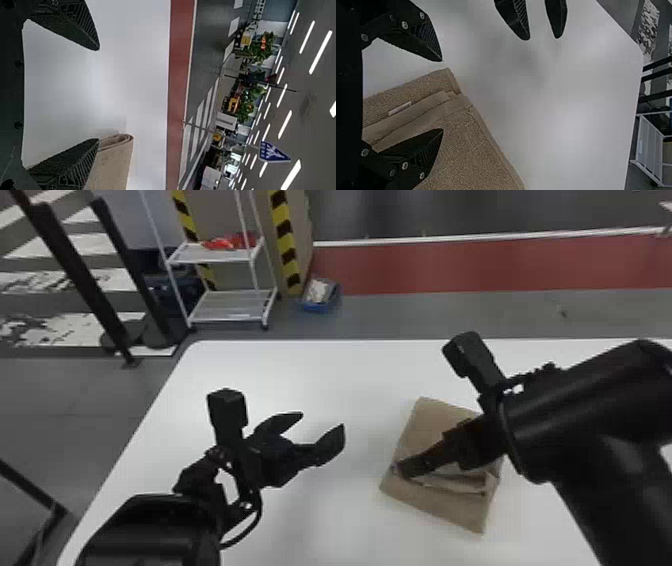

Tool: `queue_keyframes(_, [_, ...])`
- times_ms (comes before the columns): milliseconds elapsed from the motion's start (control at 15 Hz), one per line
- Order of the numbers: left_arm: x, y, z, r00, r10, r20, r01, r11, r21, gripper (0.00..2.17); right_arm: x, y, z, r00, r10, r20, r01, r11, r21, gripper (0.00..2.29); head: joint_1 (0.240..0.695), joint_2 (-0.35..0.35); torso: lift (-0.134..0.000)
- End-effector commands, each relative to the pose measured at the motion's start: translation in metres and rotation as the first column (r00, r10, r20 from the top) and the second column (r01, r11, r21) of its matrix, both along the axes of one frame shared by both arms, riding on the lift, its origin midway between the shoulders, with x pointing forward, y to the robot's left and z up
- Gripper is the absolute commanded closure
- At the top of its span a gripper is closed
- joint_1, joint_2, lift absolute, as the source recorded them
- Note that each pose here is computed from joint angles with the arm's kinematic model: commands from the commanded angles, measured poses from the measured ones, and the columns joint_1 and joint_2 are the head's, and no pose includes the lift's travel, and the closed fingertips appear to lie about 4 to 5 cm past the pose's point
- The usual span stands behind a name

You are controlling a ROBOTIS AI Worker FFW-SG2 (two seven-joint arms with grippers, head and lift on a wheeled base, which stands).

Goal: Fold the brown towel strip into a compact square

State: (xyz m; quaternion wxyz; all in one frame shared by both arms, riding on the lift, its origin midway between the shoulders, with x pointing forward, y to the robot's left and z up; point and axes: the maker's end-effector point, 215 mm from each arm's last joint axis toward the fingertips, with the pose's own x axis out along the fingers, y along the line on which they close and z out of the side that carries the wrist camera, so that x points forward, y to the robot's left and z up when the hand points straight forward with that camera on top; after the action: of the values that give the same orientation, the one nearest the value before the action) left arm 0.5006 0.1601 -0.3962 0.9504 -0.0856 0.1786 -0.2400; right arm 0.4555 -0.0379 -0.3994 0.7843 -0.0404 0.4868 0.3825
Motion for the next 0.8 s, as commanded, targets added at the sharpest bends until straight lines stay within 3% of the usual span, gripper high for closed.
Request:
queue_keyframes(0, [0.000, 0.003, 0.000, 1.000, 0.005, 0.000, -0.005, 1.000, 0.001, 0.06, 0.000, -0.017, -0.001, 1.000, 0.000, 0.002, 0.000, 0.999, -0.033, 0.30, 0.695, 0.142, -0.124])
queue_keyframes(267, [0.000, 0.003, -0.002, 1.000, 0.005, -0.005, -0.005, 1.000, 0.002, 0.06, -0.005, -0.039, 0.005, 1.000, 0.019, -0.024, -0.019, 0.999, -0.030, 0.30, 0.695, 0.127, -0.124])
queue_keyframes(533, [0.000, 0.002, -0.002, 1.000, 0.004, -0.003, -0.004, 1.000, 0.004, 0.06, 0.006, -0.087, -0.002, 0.999, -0.048, 0.007, 0.049, 0.990, -0.132, 0.31, 0.695, 0.087, -0.124])
queue_keyframes(733, [0.000, -0.001, -0.004, 1.000, 0.002, -0.007, -0.002, 1.000, 0.006, 0.06, 0.006, -0.107, -0.009, 0.996, -0.092, -0.008, 0.090, 0.986, -0.138, 0.31, 0.695, 0.038, -0.124])
